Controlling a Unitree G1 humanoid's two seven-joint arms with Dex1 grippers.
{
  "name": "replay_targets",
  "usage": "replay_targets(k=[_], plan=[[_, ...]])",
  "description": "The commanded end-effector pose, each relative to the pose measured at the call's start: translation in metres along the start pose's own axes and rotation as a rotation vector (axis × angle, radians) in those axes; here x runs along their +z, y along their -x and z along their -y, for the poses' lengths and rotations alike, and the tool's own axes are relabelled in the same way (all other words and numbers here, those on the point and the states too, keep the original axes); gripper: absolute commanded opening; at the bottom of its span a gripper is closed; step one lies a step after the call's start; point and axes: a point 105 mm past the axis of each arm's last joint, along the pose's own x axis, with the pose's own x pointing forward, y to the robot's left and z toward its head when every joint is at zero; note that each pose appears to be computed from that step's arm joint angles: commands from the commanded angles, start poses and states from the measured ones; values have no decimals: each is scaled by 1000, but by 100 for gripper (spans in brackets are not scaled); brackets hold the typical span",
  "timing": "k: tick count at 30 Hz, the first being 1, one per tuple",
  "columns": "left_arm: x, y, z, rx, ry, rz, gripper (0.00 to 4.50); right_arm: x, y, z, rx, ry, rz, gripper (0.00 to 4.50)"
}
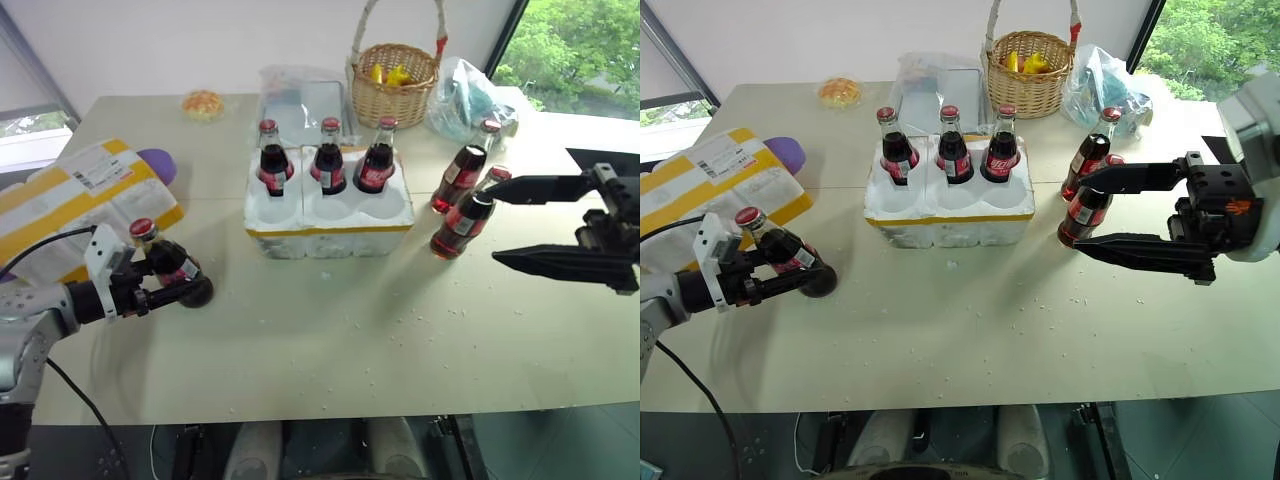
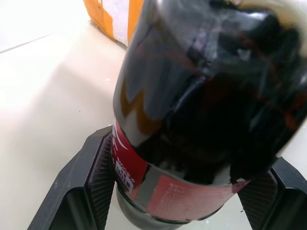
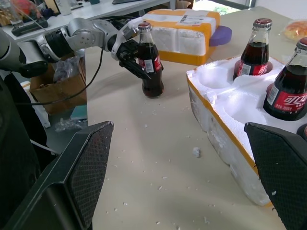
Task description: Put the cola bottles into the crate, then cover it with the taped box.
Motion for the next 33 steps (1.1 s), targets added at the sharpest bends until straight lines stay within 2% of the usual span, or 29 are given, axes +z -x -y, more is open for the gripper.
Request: replay_targets(k=[1, 8, 12, 14, 20, 24, 33], plan=[[43, 2, 4, -67, -98, 55, 282, 5, 0, -2, -1, 38, 25, 450], [130, -10, 12, -215, -174, 187, 282, -2, -1, -2, -14, 29, 33, 450], [166, -32, 14, -290, -249, 209, 282, -7, -1, -2, -29, 22, 36, 450], [176, -46, 13, -328, -263, 214, 282, -11, -1, -3, -39, 24, 30, 450], [178, -75, 8, -385, -299, 185, 282, -15, 0, -4, -69, 34, 30, 450], [169, -99, 4, -415, -302, 144, 282, -13, 5, -4, -110, 53, 37, 450], [151, -123, 6, -466, -278, 97, 282, -20, 11, -2, -143, 50, 44, 450]])
